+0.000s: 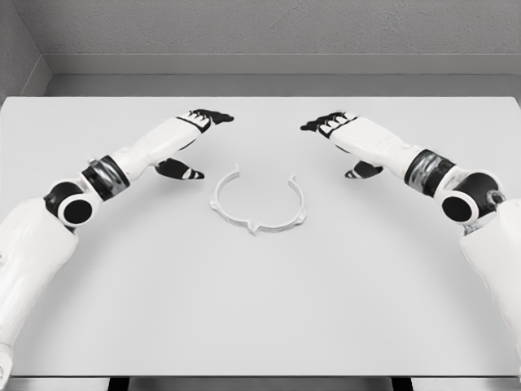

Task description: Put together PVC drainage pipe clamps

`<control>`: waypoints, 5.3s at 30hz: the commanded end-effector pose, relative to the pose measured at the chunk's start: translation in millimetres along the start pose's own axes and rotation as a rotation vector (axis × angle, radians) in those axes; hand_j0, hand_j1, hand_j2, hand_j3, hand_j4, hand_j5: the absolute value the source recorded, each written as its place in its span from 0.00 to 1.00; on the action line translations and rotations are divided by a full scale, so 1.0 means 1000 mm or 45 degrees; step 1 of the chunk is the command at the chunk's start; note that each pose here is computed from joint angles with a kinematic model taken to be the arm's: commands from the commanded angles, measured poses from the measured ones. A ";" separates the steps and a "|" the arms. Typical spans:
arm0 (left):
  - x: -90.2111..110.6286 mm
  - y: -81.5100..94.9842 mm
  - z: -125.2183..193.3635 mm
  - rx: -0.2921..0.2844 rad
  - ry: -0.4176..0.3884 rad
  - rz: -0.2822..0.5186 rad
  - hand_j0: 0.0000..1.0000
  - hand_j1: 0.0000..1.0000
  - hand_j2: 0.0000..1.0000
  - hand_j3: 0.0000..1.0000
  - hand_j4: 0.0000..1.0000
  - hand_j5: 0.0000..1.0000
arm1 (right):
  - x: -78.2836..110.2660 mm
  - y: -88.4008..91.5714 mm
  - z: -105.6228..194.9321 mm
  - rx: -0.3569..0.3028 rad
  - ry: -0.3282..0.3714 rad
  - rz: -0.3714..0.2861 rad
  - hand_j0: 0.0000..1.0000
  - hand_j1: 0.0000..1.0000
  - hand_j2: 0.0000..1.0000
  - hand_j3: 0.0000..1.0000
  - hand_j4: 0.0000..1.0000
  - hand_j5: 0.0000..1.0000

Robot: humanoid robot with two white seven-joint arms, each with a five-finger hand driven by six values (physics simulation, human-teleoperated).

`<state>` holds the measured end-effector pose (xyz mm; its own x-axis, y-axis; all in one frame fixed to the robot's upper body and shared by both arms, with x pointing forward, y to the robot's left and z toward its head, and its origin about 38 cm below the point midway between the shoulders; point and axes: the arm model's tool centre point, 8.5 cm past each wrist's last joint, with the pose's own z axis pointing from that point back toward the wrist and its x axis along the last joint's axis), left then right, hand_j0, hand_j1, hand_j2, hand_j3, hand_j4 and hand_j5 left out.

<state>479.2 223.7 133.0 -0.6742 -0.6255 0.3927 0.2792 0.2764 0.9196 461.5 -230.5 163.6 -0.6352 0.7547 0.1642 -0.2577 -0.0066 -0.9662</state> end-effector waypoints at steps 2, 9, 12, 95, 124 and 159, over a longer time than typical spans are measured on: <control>0.001 -0.011 -0.005 -0.017 0.001 0.033 1.00 1.00 1.00 1.00 1.00 1.00 | 0.002 0.010 -0.006 0.027 -0.003 -0.026 1.00 1.00 1.00 1.00 1.00 1.00; 0.005 -0.019 -0.011 -0.034 -0.008 0.039 1.00 1.00 1.00 1.00 1.00 1.00 | 0.017 0.019 -0.017 0.054 -0.051 -0.029 1.00 1.00 1.00 1.00 1.00 1.00; 0.004 -0.022 -0.010 -0.044 -0.002 0.039 1.00 1.00 1.00 1.00 1.00 1.00 | 0.020 0.020 -0.019 0.050 -0.059 -0.036 1.00 1.00 1.00 1.00 1.00 1.00; -0.007 -0.009 0.018 -0.081 0.017 -0.024 1.00 1.00 1.00 1.00 1.00 1.00 | 0.045 0.015 -0.055 0.118 -0.060 0.030 1.00 1.00 1.00 1.00 1.00 1.00; -0.012 0.004 0.019 -0.067 0.028 -0.046 1.00 1.00 1.00 1.00 1.00 1.00 | 0.084 0.026 0.028 0.062 -0.124 0.142 1.00 1.00 1.00 1.00 1.00 1.00; -0.015 0.009 0.022 -0.068 0.037 -0.064 1.00 1.00 1.00 1.00 1.00 1.00 | 0.094 0.041 -0.004 0.126 -0.145 0.082 1.00 1.00 1.00 1.00 1.00 1.00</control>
<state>476.6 251.6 134.5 -0.6702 -0.6593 0.3407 0.2824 0.1978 0.9387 393.4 -157.1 139.0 -0.7320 0.6699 0.1242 -0.2763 -0.1253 -0.9529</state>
